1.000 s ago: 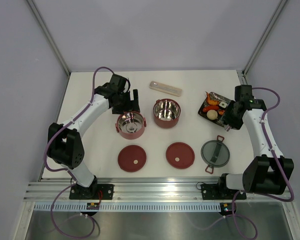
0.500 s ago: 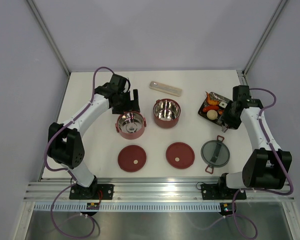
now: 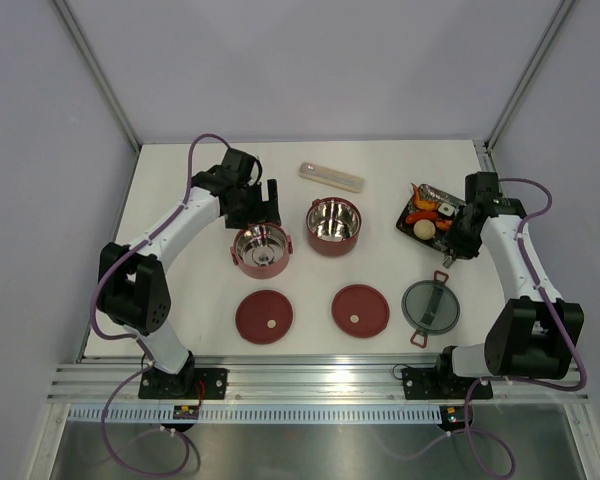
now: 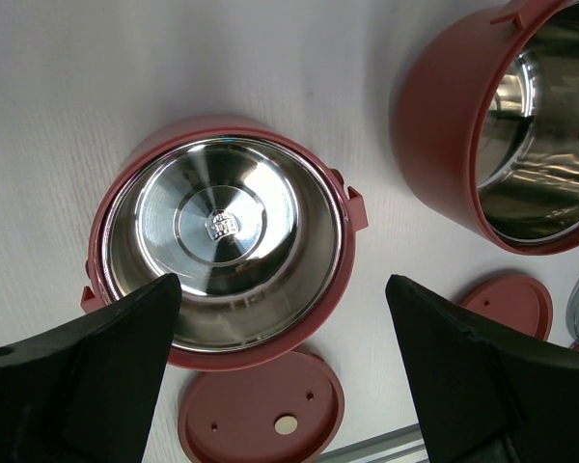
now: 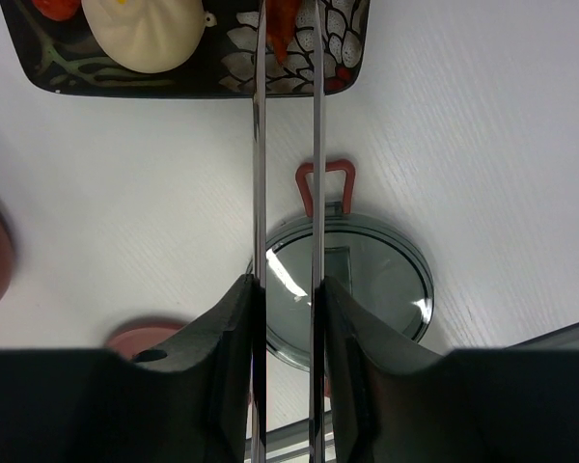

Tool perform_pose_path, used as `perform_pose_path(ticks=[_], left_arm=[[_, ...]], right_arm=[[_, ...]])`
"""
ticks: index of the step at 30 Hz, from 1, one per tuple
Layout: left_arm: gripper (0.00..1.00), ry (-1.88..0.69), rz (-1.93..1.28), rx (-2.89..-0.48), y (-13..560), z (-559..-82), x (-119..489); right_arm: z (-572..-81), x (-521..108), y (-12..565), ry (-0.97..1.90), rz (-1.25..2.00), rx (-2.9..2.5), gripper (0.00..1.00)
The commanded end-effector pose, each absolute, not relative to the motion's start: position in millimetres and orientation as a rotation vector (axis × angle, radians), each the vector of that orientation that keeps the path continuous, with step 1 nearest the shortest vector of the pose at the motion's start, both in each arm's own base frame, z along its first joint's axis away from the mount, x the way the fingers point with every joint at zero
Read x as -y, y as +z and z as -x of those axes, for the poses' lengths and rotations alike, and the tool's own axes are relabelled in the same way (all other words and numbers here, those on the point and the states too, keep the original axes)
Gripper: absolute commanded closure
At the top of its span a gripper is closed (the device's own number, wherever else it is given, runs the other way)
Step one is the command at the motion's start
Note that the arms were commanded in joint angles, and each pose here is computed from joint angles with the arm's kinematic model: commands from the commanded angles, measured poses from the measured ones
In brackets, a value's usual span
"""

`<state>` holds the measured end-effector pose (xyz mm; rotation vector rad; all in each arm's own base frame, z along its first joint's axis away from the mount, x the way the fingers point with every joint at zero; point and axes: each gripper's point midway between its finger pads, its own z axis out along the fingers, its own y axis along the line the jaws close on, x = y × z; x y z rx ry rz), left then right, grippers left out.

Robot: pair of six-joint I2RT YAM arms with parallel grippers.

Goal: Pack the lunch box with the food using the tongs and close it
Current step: Pick up the fake food from the plate.

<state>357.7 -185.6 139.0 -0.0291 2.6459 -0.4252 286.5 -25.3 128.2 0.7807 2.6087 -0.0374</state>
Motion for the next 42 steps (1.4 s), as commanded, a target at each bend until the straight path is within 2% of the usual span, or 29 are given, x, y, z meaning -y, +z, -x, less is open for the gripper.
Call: perform_pose_path(ticks=[1, 6, 16, 21, 31, 35, 42], left_arm=[[0.09, -0.471, -0.016, -2.577, 158, -372, 196], [0.09, -0.463, -0.024, -2.58, 159, -373, 196], [0.09, -0.468, -0.018, -2.591, 155, -376, 198], [0.09, -0.397, 0.039, -2.661, 130, -386, 196], [0.18, -0.233, 0.055, -2.688, 116, -415, 200], [0.23, -0.239, -0.018, -2.718, 109, -413, 217], [0.24, -0.243, -0.168, -2.792, 85, -402, 253]], right_arm=[[-294, 29, 162, -0.028, -0.753, -2.521, 0.9], [-291, 31, 169, -0.049, -0.747, -2.517, 1.0], [-300, 27, 188, 0.001, -0.732, -2.472, 1.0], [-308, 27, 197, 0.012, -0.71, -2.454, 1.0], [-310, 25, 200, 0.026, -0.684, -2.451, 1.0], [-311, 24, 202, 0.035, -0.678, -2.446, 1.0], [-314, 15, 216, 0.108, -0.647, -2.422, 1.0]])
